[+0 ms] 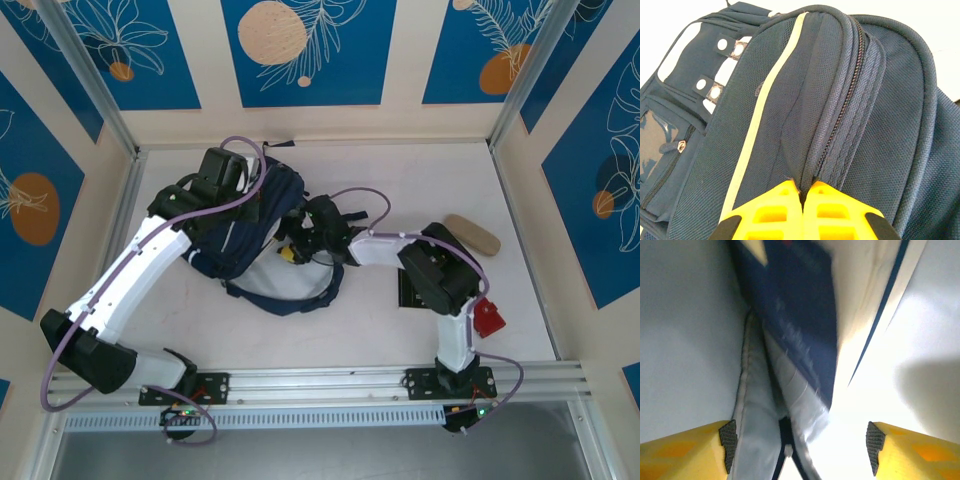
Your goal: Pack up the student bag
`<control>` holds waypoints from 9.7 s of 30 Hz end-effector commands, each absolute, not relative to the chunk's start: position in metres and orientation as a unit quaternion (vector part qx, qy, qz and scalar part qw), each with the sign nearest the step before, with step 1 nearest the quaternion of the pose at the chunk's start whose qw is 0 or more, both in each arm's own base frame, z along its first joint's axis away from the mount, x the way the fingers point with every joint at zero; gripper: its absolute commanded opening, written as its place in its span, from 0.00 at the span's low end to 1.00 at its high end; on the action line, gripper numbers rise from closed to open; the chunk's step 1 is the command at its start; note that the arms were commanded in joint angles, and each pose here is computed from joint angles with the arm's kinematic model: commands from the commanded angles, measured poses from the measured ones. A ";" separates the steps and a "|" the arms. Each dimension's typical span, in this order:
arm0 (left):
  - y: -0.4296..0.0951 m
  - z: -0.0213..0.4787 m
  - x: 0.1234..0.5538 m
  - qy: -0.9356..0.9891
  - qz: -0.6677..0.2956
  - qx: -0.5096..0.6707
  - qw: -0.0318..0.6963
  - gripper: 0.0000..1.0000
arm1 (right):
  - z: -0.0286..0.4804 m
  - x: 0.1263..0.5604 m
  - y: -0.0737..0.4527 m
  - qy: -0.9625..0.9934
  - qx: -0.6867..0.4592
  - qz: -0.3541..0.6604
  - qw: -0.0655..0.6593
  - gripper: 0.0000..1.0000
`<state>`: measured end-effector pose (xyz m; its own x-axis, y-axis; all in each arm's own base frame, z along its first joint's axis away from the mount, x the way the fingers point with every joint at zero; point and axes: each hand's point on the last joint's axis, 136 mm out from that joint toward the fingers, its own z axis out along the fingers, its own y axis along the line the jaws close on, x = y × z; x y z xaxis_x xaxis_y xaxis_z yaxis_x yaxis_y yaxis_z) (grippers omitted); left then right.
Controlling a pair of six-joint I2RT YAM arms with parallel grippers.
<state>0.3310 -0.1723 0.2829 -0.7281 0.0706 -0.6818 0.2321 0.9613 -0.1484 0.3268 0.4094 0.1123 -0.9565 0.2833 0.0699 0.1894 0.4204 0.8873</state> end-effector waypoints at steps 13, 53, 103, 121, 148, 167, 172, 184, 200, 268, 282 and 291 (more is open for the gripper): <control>-0.138 0.241 0.309 0.933 -0.056 0.088 0.345 0.00 | 0.127 0.254 0.245 0.949 0.097 0.240 0.179 0.68; -0.156 0.242 0.292 0.925 -0.171 -0.001 0.339 1.00 | 0.026 0.305 -0.018 0.955 0.293 0.023 0.038 0.99; -0.393 0.073 0.250 0.965 -0.205 0.135 0.090 0.62 | 0.033 0.237 0.096 0.972 0.196 0.125 0.029 0.61; -0.397 0.039 0.244 0.974 -0.193 0.111 0.044 0.54 | 0.019 0.231 0.107 0.972 0.180 0.150 0.001 0.48; -0.445 0.128 0.221 0.905 -0.394 0.158 0.024 0.54 | 0.040 0.234 0.151 0.948 0.153 0.278 -0.018 0.46; -0.445 0.122 0.226 0.886 -0.461 0.052 -0.019 0.52 | 0.039 0.233 0.144 0.946 0.167 0.278 -0.015 0.46; -0.448 0.116 0.228 0.882 -0.470 0.021 -0.034 0.51 | 0.038 0.232 0.141 0.945 0.172 0.278 -0.014 0.46; -0.441 0.101 0.233 0.894 -0.447 -0.007 -0.035 0.47 | 0.037 0.232 0.136 0.944 0.179 0.276 -0.009 0.46; -0.434 0.091 0.249 0.914 -0.405 -0.011 -0.002 0.45 | 0.039 0.233 0.133 0.946 0.184 0.267 -0.003 0.45; -0.311 0.314 0.335 0.740 -0.569 -0.292 0.208 0.04 | 0.290 0.321 0.248 0.624 0.320 0.707 0.094 0.42; -0.266 0.265 0.307 0.825 -0.433 -0.254 0.258 0.72 | 0.272 0.288 0.211 0.734 0.252 0.608 0.169 0.04; -0.220 0.220 0.281 0.924 -0.235 -0.095 0.285 0.90 | 0.264 0.254 0.164 0.818 0.187 0.494 0.230 0.04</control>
<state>0.2943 -0.2493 0.2410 -0.7834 -0.5026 -0.3655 -0.1182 0.6979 -0.7063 0.2734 0.1701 0.2562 -0.7857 0.6171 -0.0434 0.1897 0.3072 0.9326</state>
